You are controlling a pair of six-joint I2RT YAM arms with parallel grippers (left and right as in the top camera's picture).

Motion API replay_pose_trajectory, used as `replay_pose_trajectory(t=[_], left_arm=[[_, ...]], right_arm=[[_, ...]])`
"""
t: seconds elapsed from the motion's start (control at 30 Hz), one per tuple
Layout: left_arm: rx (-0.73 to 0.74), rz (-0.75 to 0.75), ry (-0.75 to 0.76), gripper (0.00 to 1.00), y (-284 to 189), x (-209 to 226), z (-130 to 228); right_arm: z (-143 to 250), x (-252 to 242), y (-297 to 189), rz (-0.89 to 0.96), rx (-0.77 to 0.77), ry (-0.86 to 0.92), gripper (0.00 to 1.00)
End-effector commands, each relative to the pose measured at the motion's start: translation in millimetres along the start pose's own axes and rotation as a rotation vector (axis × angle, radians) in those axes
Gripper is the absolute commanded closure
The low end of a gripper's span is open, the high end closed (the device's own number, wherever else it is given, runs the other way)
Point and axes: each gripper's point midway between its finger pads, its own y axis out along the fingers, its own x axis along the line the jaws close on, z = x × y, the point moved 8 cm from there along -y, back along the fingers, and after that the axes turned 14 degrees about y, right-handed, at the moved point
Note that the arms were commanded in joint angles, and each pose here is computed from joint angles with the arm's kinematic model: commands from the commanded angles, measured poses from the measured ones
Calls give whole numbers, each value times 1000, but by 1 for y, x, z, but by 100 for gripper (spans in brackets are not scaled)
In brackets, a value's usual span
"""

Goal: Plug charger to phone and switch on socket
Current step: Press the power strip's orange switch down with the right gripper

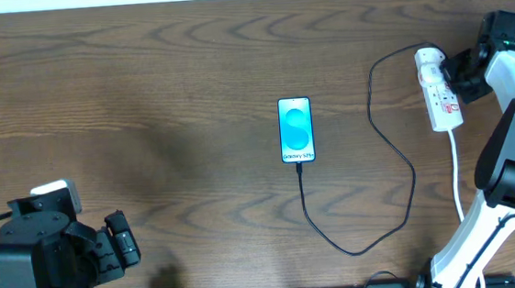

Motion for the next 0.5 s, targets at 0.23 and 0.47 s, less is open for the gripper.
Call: replay_pose_trajectory(t=[0.23,0.47], left_arm=[[8,-12,5,7,2,1,0],[8,-12,5,7,2,1,0]], right_arm=[[51,13,15,-15,163,-105,99],[25,-1,-23,139,-113,-189,99]])
